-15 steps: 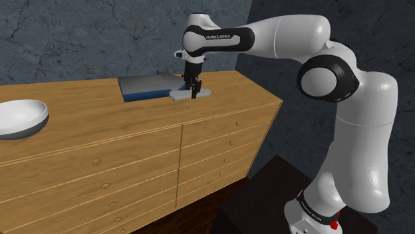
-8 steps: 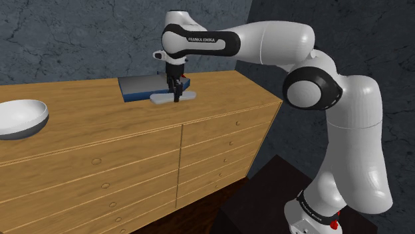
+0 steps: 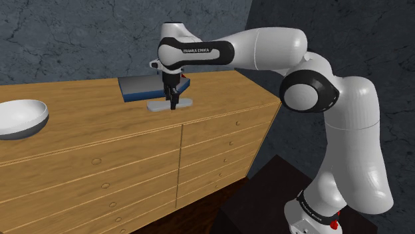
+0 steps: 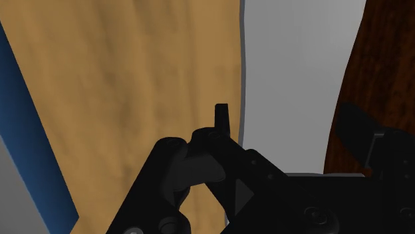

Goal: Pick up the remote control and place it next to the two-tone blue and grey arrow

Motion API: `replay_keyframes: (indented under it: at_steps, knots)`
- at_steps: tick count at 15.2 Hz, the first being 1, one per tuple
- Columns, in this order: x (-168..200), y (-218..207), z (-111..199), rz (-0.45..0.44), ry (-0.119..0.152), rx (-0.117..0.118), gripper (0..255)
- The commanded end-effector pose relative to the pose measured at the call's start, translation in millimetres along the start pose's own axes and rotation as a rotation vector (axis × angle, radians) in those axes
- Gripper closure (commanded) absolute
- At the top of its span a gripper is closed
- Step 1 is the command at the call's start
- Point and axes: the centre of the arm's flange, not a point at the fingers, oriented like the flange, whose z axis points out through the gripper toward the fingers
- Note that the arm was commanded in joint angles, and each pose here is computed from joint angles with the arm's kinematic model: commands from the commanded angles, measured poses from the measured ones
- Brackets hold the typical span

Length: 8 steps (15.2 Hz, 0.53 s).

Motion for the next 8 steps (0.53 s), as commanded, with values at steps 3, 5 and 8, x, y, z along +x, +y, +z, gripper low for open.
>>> replay_keyframes:
  at_steps: [3, 5, 8]
  knots:
    - [-1, 1, 20, 0.0, 0.001, -0.001, 255]
    - [-1, 1, 31, 0.0, 0.001, -0.001, 255]
    - [-1, 1, 47, 0.0, 0.001, -0.001, 255]
